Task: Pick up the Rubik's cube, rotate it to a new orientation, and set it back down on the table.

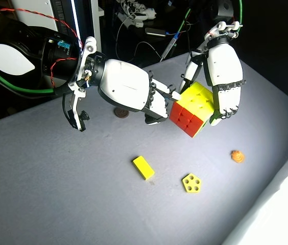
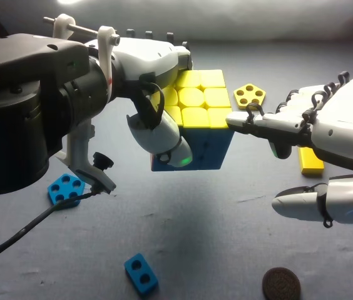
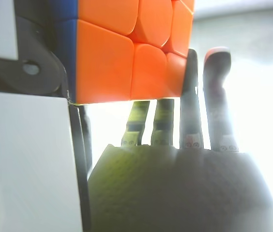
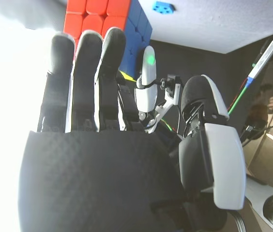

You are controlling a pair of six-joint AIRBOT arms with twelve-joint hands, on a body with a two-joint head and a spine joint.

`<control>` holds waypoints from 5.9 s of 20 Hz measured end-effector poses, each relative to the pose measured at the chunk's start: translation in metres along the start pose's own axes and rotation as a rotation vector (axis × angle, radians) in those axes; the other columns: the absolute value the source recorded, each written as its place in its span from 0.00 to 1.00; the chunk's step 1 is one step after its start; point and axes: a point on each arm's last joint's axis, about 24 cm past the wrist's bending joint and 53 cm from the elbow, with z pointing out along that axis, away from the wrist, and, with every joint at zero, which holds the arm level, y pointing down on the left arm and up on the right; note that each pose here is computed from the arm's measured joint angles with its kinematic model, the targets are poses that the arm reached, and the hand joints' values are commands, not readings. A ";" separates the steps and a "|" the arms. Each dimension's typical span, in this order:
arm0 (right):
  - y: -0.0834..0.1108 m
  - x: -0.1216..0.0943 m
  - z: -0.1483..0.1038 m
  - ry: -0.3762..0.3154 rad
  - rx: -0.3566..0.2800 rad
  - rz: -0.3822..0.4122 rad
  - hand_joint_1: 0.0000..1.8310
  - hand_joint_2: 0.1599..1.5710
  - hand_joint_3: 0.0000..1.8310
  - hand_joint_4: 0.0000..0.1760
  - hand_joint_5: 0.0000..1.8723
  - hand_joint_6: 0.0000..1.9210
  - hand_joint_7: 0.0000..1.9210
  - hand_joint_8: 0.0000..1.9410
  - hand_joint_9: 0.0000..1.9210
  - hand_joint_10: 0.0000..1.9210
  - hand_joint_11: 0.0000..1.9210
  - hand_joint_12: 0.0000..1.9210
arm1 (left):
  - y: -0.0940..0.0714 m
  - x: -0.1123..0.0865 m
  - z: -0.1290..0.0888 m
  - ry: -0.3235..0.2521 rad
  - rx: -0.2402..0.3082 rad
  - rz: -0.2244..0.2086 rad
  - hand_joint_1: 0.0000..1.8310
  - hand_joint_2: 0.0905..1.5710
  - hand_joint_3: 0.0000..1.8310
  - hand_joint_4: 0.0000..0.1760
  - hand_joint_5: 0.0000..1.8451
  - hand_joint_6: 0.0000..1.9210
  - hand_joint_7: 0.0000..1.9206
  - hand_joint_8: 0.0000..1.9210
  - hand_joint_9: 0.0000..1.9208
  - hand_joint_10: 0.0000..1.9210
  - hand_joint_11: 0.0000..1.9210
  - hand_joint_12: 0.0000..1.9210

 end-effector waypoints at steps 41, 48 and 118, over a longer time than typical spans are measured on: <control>-0.023 0.020 0.048 0.053 0.013 0.009 0.13 0.77 0.00 0.00 0.08 0.01 0.22 0.61 0.19 0.90 0.15 1.00 | 0.007 -0.016 0.001 -0.046 -0.029 0.006 0.53 0.92 0.00 0.07 0.24 0.92 0.22 1.00 0.13 1.00 0.14 1.00; -0.032 0.024 0.056 0.064 0.028 0.008 0.13 0.77 0.00 0.00 0.07 0.00 0.20 0.62 0.18 0.90 0.16 1.00 | 0.004 -0.015 0.001 -0.041 -0.018 -0.003 0.57 0.88 0.00 0.00 0.29 0.84 0.25 0.97 0.16 0.98 0.17 1.00; -0.054 -0.067 -0.010 -0.124 0.127 0.044 0.03 0.77 0.00 0.00 0.02 0.00 0.04 0.00 0.05 0.01 0.00 0.03 | 0.053 0.056 0.023 -0.011 0.089 -0.070 0.15 0.55 0.00 0.58 0.00 0.00 0.00 0.00 0.00 0.00 0.00 0.06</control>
